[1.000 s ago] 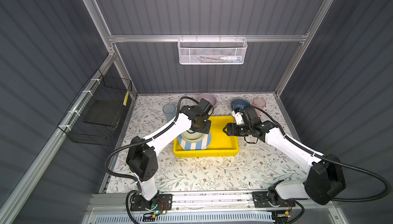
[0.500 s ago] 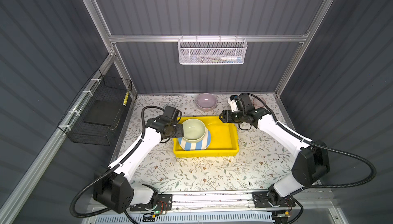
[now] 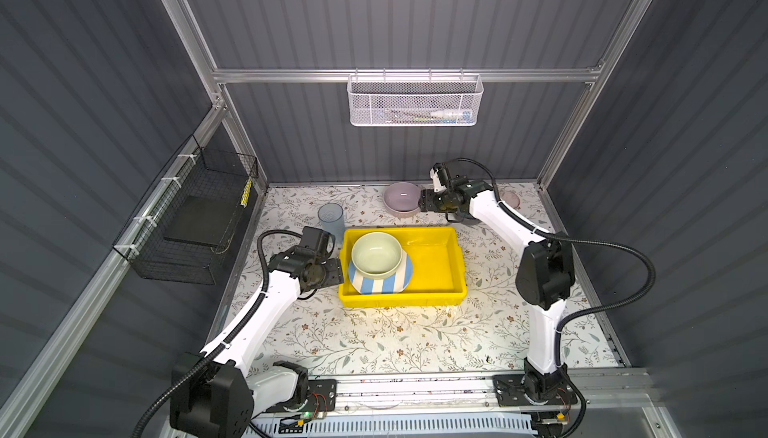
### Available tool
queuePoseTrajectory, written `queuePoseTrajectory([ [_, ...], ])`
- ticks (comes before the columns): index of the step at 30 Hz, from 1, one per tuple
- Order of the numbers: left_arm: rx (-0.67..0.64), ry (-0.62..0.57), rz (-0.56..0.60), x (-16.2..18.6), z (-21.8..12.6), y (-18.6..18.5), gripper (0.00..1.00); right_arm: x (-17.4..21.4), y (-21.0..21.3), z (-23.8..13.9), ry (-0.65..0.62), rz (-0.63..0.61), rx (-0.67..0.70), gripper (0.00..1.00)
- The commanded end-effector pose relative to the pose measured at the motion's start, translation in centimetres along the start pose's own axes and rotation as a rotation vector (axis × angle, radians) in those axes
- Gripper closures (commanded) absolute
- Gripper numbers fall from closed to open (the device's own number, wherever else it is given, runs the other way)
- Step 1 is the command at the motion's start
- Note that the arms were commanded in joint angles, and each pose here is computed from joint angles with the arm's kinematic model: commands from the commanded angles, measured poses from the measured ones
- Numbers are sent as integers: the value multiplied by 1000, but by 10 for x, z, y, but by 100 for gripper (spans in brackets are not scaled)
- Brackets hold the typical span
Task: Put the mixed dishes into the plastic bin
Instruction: 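Move the right gripper to the lilac bowl while the left gripper withdraws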
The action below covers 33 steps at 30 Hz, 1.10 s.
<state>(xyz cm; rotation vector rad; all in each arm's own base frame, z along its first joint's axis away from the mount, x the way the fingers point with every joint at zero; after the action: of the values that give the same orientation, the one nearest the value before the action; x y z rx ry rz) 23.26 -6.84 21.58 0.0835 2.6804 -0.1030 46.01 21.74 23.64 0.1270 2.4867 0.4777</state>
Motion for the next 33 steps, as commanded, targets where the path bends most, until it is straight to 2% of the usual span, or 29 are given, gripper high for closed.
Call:
queuePoseTrajectory([
  [1,3,-24,2,4,-8,5,27,-11,-11,19,12,28,53,35],
  [11,17,-65,18,19,-19,9,26,-30,-20,66,17,141,31,45],
  [26,71,-92,10,22,-30,6,25,-9,-22,123,111,260,-73,52],
  [33,88,-89,-2,23,-30,5,25,-5,-25,133,106,283,-48,62],
])
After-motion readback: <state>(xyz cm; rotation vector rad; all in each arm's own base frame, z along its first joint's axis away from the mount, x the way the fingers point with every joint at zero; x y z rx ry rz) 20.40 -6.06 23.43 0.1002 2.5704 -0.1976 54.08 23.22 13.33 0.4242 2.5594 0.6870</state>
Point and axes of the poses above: each gripper's point midway between its finger pads, its own z axis out along the fingers, its own y axis along the line the jaws close on, x = y × z, the point moved 9 cm from there along -z, back along the fingers, and after that the axes turned 12 degrees about z, right-handed, at the moved point
